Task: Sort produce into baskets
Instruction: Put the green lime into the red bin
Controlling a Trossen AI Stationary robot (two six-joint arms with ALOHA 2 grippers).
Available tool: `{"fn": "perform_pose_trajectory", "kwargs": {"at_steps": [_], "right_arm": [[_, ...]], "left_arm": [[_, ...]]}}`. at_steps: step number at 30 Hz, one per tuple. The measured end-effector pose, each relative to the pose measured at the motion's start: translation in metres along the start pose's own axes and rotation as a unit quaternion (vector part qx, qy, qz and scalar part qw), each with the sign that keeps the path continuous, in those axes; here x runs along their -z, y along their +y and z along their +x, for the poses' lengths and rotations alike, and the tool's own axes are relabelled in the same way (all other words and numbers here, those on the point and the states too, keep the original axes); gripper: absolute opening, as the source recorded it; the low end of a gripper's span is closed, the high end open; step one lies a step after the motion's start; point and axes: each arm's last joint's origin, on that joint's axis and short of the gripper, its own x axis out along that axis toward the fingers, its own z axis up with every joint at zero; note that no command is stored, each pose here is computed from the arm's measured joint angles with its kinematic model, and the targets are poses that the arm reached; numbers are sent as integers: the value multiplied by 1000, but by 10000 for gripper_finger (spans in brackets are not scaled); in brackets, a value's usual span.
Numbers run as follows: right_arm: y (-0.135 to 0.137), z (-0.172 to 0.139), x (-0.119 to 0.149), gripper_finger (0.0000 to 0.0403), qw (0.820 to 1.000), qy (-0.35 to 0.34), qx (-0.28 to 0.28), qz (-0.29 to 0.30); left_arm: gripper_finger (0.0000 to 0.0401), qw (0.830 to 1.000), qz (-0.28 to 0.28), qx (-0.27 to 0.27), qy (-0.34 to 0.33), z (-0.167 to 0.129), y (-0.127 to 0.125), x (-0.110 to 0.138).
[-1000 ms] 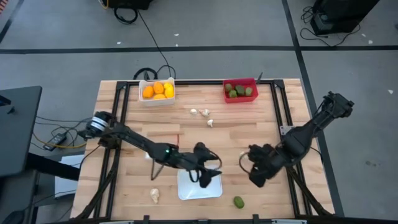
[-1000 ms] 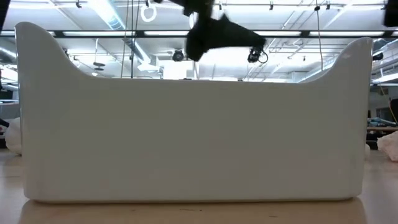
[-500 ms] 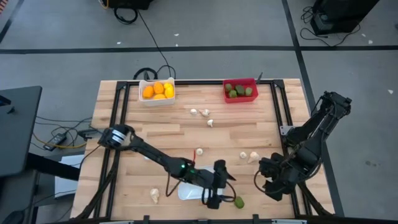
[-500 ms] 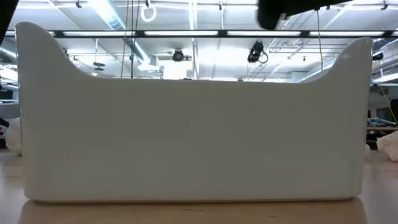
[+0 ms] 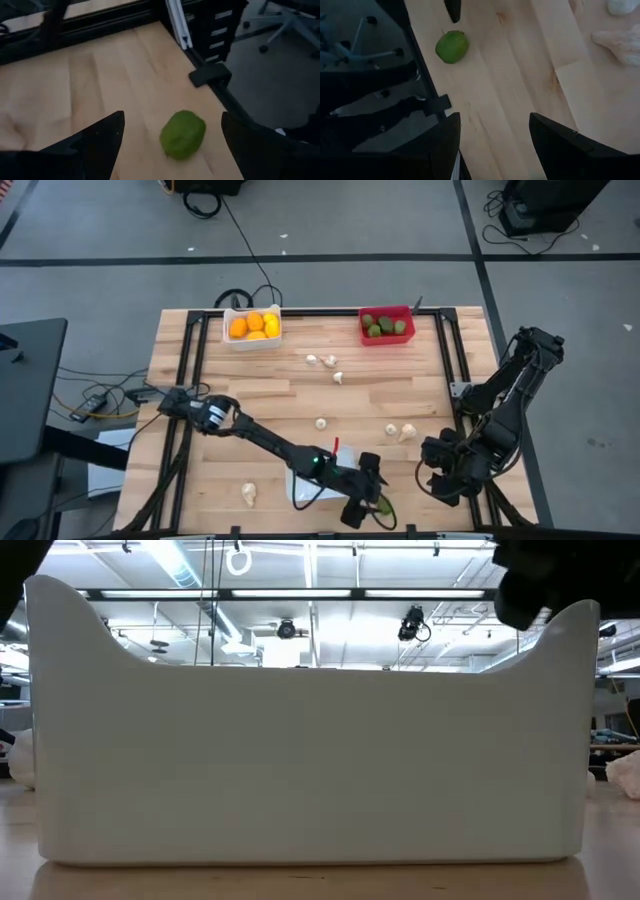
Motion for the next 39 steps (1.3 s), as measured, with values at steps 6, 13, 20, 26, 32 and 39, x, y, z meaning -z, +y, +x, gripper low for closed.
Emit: {"fn": "perform_pose_trajectory", "kwargs": {"at_steps": [6,13,20,26,32,39], "right_arm": [[1,0,3,246,1000,2,-2,4],[13,11,10,246,999,9,-16,43],[35,65,10,246,996,-50,9,76],[46,101,-2,254,995,-64,5,78],[54,127,-16,285,995,-54,-23,83],[49,142,-25,327,994,-51,-4,98]], "left_arm": [[339,999,30,1,11,11,-1,-2],[337,999,-10,-35,19,10,1,-3],[309,984,-116,-123,59,-30,13,-47],[291,964,-157,-178,118,-60,22,-67],[290,929,-268,-216,134,-94,37,-78],[290,902,-316,-244,165,-132,46,-87]]}}
